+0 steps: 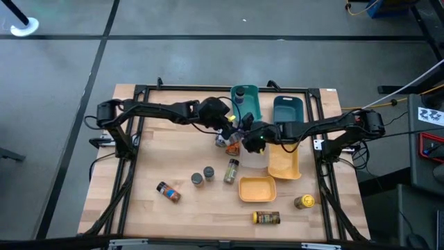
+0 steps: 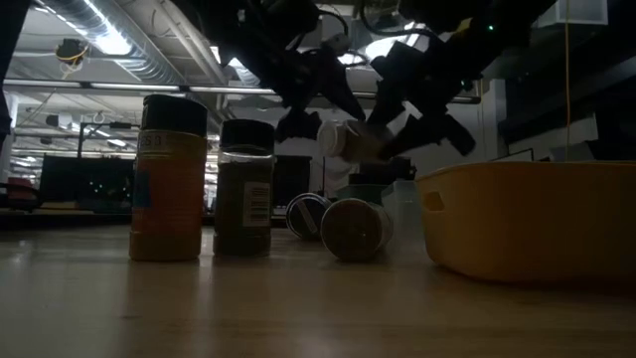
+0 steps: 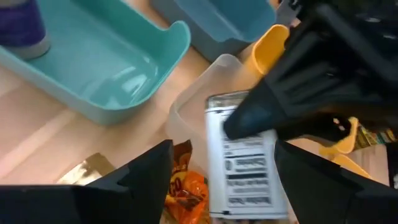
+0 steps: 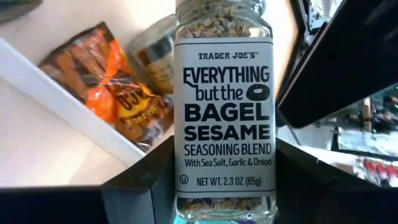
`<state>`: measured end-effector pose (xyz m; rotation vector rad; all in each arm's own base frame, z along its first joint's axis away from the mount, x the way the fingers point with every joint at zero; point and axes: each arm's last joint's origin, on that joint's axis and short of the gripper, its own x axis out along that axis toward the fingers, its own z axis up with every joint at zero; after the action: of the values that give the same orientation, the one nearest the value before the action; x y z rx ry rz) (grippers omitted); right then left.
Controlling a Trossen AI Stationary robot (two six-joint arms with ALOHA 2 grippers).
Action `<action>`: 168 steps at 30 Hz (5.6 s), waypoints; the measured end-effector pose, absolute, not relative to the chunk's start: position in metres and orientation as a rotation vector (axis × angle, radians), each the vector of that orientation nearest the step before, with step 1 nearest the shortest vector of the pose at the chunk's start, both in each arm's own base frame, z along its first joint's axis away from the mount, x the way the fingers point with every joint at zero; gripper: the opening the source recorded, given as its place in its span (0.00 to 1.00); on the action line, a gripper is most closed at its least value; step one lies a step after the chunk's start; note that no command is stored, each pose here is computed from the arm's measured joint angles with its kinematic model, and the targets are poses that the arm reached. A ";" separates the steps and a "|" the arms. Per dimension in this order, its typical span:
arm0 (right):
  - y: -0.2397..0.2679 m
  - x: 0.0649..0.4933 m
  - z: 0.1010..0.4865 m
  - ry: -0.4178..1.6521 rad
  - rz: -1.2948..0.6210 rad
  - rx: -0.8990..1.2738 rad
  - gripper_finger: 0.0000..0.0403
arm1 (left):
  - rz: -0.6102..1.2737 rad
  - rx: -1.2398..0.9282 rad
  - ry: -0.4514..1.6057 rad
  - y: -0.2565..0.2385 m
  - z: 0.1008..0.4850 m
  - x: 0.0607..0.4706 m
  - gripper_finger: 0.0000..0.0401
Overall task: Sort spices by type
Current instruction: Put the white seasoning into the blue bin
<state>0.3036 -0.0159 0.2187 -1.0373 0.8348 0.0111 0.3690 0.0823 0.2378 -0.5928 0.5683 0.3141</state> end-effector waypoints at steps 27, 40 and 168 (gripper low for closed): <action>-0.060 0.198 0.260 0.865 -0.504 -0.580 0.50 | 0.443 -0.132 0.401 0.118 0.282 0.360 0.66; -0.056 0.170 0.215 0.508 -0.605 -0.388 0.50 | 0.542 -0.113 0.203 0.136 0.234 0.406 0.66; -0.150 0.150 0.130 0.605 -1.018 0.131 0.52 | 0.462 -0.075 0.222 0.109 0.235 0.449 0.66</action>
<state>0.1496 -0.1503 0.1302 0.1313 0.6052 -1.0175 0.4488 0.1086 0.2353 -0.0752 0.2216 0.4617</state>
